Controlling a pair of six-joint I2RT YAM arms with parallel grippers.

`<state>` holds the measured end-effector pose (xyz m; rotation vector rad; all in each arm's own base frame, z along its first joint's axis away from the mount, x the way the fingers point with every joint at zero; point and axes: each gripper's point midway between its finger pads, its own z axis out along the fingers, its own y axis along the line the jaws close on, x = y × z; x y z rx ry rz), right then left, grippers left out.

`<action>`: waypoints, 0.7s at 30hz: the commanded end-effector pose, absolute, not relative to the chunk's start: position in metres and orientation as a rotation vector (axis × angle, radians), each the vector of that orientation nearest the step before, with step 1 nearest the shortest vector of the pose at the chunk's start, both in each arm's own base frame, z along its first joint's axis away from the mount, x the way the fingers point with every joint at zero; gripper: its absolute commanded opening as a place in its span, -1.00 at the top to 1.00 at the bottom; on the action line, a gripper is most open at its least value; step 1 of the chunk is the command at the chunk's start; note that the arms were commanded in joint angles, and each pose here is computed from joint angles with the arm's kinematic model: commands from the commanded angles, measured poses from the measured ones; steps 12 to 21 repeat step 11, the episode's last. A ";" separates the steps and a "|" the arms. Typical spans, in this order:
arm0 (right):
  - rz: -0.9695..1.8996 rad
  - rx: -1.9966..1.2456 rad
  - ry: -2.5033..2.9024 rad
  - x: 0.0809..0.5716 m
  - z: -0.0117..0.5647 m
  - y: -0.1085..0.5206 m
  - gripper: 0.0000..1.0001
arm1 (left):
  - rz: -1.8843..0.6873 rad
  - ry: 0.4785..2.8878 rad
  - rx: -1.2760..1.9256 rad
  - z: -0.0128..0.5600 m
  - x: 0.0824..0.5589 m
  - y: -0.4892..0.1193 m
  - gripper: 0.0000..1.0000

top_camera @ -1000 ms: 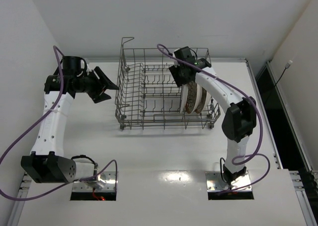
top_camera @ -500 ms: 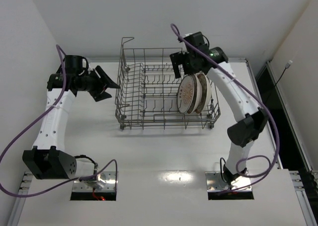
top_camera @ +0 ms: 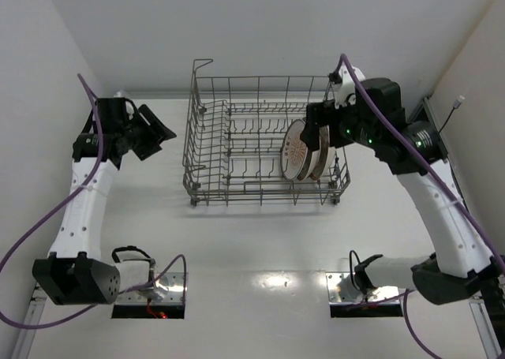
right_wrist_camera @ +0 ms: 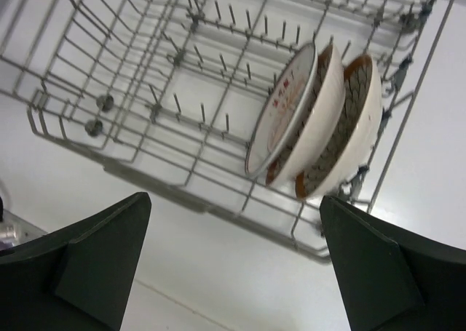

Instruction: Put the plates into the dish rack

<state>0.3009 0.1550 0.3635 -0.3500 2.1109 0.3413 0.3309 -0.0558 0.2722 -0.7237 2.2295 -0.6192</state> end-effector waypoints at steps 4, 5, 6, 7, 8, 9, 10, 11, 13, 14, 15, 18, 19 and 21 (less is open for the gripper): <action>0.323 -0.324 2.109 0.269 0.357 0.134 -1.00 | -0.368 1.884 -0.665 0.319 0.329 -0.009 -0.10; 0.296 -0.314 2.124 0.267 0.352 0.129 -1.00 | -0.357 1.824 -0.649 0.327 0.331 -0.005 -0.10; 0.281 -0.311 2.142 0.266 0.347 0.126 -1.00 | -0.348 1.823 -0.656 0.317 0.329 -0.004 -0.13; 0.268 -0.304 2.140 0.264 0.346 0.123 -1.00 | -0.351 1.807 -0.650 0.318 0.327 -0.004 -0.17; 0.265 -0.306 2.151 0.264 0.341 0.123 -1.00 | -0.345 1.781 -0.651 0.321 0.323 -0.002 -0.22; 0.252 -0.303 2.160 0.264 0.338 0.121 -1.00 | -0.336 1.789 -0.641 0.315 0.322 -0.001 -0.32; 0.248 -0.305 2.173 0.262 0.335 0.120 -1.00 | -0.339 1.777 -0.637 0.318 0.323 -0.001 -0.35; 0.244 -0.296 2.155 0.259 0.340 0.117 -1.00 | -0.320 1.798 -0.621 0.310 0.323 0.000 -0.38; 0.244 -0.296 2.155 0.259 0.340 0.117 -1.00 | -0.320 1.798 -0.621 0.310 0.323 0.000 -0.38; 0.244 -0.296 2.155 0.259 0.340 0.117 -1.00 | -0.320 1.798 -0.621 0.310 0.323 0.000 -0.38; 0.244 -0.296 2.155 0.259 0.340 0.117 -1.00 | -0.320 1.798 -0.621 0.310 0.323 0.000 -0.38; 0.244 -0.296 2.155 0.259 0.340 0.117 -1.00 | -0.320 1.798 -0.621 0.310 0.323 0.000 -0.38; 0.244 -0.296 2.155 0.259 0.340 0.117 -1.00 | -0.320 1.798 -0.621 0.310 0.323 0.000 -0.38; 0.244 -0.296 2.155 0.259 0.340 0.117 -1.00 | -0.320 1.798 -0.621 0.310 0.323 0.000 -0.38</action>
